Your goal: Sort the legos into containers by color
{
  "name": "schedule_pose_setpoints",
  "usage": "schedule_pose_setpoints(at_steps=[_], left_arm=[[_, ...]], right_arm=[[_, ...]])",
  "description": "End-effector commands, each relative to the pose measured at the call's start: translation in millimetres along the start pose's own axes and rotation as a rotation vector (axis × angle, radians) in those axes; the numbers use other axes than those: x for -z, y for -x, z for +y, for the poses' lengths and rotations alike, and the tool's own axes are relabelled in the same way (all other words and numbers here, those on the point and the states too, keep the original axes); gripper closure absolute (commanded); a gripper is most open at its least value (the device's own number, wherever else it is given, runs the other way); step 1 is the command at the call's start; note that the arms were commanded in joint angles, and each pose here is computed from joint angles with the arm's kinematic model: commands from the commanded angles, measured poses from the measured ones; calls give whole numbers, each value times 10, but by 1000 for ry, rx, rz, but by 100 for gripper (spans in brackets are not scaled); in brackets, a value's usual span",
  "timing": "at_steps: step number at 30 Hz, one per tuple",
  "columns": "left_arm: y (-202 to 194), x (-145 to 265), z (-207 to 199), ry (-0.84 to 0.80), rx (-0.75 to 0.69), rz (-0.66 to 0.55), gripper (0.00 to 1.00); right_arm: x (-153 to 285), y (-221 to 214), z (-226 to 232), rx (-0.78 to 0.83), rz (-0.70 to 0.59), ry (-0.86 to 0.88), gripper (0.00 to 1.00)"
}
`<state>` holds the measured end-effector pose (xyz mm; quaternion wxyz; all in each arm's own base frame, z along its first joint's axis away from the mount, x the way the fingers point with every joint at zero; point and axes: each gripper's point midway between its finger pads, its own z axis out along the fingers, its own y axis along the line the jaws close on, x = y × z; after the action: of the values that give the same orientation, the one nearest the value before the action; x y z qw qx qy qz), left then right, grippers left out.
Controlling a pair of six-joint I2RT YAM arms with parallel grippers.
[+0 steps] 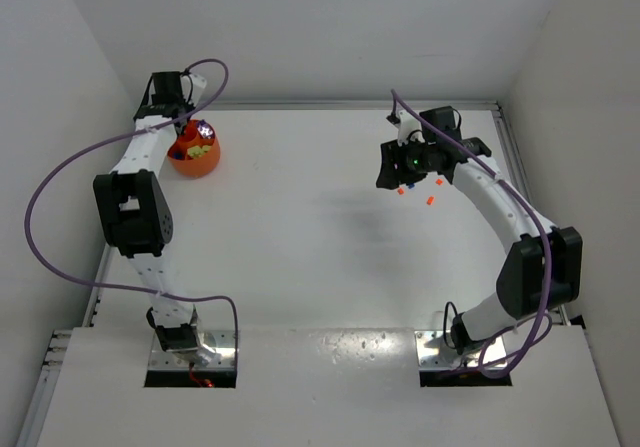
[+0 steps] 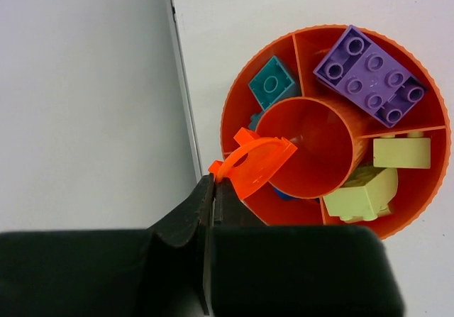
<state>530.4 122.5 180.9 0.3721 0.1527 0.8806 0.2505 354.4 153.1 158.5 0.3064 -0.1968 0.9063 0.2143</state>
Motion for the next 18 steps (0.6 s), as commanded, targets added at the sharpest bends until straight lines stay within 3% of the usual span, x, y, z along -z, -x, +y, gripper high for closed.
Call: schedule_pose_setpoints(at_steps=[1, 8, 10, 11, 18], left_arm=[[43, -43, 77, 15, 1, -9, 95], [40, -109, -20, -32, 4, 0, 80], [35, -107, -56, -49, 13, 0, 71], [46, -109, -75, -59, 13, -7, 60], [224, 71, 38, -94, 140, -97, 57]], right_arm=[[60, 210, -22, 26, -54, -14, 48], [60, 210, -22, 26, -54, -14, 48], [60, 210, -22, 26, -54, -14, 48], [60, 210, -22, 26, -54, -14, 48], [47, 172, -62, 31, -44, -32, 48]])
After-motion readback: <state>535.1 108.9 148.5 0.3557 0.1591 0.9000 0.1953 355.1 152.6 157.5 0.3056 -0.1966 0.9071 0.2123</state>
